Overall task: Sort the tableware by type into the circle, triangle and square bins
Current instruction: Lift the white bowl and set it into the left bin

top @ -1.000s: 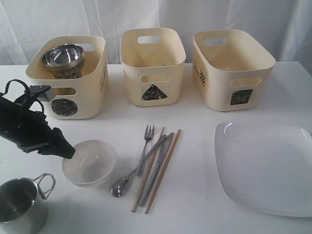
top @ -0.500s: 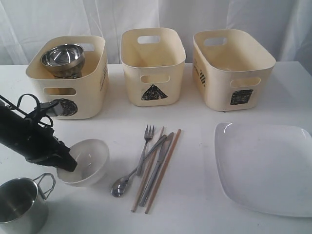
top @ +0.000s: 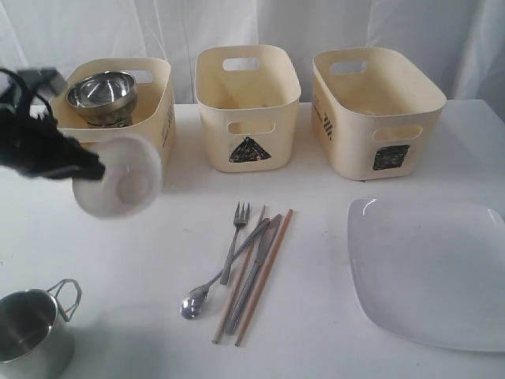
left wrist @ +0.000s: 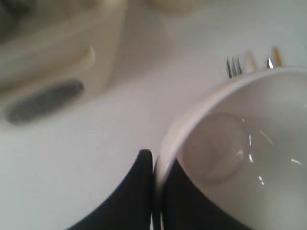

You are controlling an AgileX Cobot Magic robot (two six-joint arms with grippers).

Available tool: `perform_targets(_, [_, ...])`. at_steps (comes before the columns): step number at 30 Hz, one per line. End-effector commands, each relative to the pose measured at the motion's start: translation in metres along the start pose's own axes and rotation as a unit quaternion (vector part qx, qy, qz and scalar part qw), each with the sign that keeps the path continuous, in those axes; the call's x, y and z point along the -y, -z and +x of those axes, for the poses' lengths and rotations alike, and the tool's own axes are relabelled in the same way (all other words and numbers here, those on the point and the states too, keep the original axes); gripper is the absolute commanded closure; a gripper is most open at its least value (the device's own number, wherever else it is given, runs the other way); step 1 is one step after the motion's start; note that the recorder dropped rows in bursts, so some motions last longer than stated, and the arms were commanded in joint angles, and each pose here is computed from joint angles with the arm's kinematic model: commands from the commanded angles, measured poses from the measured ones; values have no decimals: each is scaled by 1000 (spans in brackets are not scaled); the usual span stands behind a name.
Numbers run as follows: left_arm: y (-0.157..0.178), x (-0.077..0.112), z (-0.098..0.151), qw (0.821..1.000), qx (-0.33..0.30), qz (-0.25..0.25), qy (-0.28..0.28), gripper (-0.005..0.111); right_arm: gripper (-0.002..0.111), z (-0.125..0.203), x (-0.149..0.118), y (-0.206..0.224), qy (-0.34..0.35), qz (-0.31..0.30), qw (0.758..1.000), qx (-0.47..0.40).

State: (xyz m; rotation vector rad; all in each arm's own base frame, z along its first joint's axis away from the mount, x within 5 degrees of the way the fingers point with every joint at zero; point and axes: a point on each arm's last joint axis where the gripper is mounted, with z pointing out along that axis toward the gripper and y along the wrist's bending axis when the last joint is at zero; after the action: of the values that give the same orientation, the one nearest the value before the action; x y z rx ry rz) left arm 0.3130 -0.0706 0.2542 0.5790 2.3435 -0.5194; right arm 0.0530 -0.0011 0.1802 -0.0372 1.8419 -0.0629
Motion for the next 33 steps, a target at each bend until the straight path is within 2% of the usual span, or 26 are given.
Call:
perform_targets(1, [65, 16, -45, 987, 140, -61, -41, 107, 108, -2, 0, 0, 0, 2, 1000, 7])
perform_targets(4, [97, 24, -60, 971, 210, -102, -57, 107, 108, -2, 0, 0, 0, 2, 1000, 7])
perform_targets(6, [110, 27, -63, 962, 234, -120, -71, 107, 108, -2, 0, 0, 0, 2, 1000, 7])
perform_targets(13, [124, 21, -71, 937, 288, -184, -74, 107, 108, -2, 0, 0, 0, 2, 1000, 7])
perform_targets(17, [121, 5, -79, 915, 331, -230, -20, 107, 108, -2, 0, 0, 0, 2, 1000, 7])
perform_targets(21, [105, -11, -89, 908, 345, -235, 37, 107, 108, -2, 0, 0, 0, 2, 1000, 7])
perform_targets(29, [77, -35, -117, 905, 319, -278, -47, 107, 108, -2, 0, 0, 0, 2, 1000, 7])
perform_targets(31, [64, -42, -119, 906, 305, -286, -64, 107, 108, -2, 0, 0, 0, 2, 1000, 7])
perform_targets(33, [46, -52, -118, 908, 274, -300, -106, 107, 108, -2, 0, 0, 0, 2, 1000, 7])
